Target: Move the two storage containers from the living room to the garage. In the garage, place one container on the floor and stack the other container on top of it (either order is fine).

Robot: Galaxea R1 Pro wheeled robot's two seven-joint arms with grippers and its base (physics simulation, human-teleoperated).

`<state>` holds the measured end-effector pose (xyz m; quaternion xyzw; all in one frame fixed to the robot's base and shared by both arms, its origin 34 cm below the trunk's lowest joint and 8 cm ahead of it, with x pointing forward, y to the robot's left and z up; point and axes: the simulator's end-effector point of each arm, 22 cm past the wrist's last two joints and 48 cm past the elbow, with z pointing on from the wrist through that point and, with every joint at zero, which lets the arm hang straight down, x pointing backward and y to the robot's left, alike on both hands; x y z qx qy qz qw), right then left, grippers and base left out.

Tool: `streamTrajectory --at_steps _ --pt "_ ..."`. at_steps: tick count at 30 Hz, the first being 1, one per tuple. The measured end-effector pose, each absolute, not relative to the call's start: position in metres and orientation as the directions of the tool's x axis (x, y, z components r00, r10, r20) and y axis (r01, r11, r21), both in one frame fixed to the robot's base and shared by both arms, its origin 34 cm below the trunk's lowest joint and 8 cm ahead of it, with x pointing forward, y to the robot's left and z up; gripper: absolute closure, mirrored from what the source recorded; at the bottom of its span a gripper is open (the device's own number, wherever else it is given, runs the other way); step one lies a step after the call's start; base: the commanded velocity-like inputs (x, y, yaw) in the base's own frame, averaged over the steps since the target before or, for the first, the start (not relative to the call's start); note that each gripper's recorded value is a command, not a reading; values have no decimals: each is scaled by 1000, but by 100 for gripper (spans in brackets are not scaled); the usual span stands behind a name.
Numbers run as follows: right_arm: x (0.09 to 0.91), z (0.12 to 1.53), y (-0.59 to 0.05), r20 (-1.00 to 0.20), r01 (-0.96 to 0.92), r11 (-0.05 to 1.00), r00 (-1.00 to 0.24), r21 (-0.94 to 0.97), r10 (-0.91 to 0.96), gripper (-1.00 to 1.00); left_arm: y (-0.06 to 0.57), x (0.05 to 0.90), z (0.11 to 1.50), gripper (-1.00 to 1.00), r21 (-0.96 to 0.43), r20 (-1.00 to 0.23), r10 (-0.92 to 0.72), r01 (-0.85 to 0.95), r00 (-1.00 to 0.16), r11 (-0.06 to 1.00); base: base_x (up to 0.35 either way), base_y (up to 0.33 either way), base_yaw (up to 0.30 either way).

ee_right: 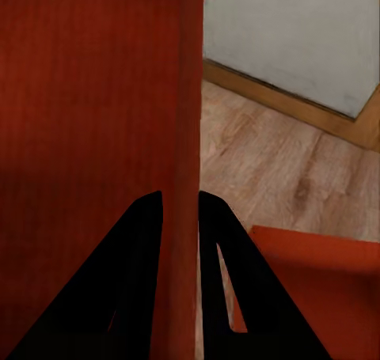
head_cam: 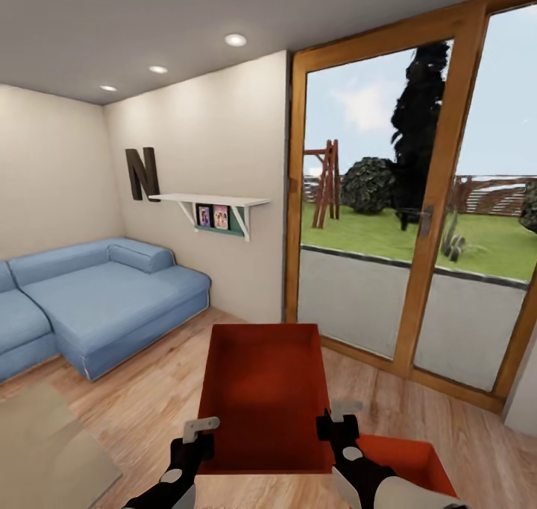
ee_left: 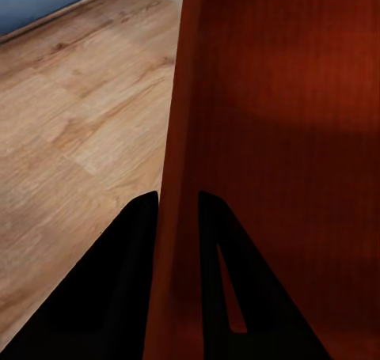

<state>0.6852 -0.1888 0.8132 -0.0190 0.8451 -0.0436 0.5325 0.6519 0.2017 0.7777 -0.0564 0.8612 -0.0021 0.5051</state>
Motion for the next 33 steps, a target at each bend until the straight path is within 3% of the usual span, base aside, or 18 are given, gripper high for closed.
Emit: streamTrajectory --at_steps 33 --pt "686 814 -189 -899 15 995 -430 -94 -79 100 201 652 778 100 -62 -871 -100 -95 -481 994 0 0 300"
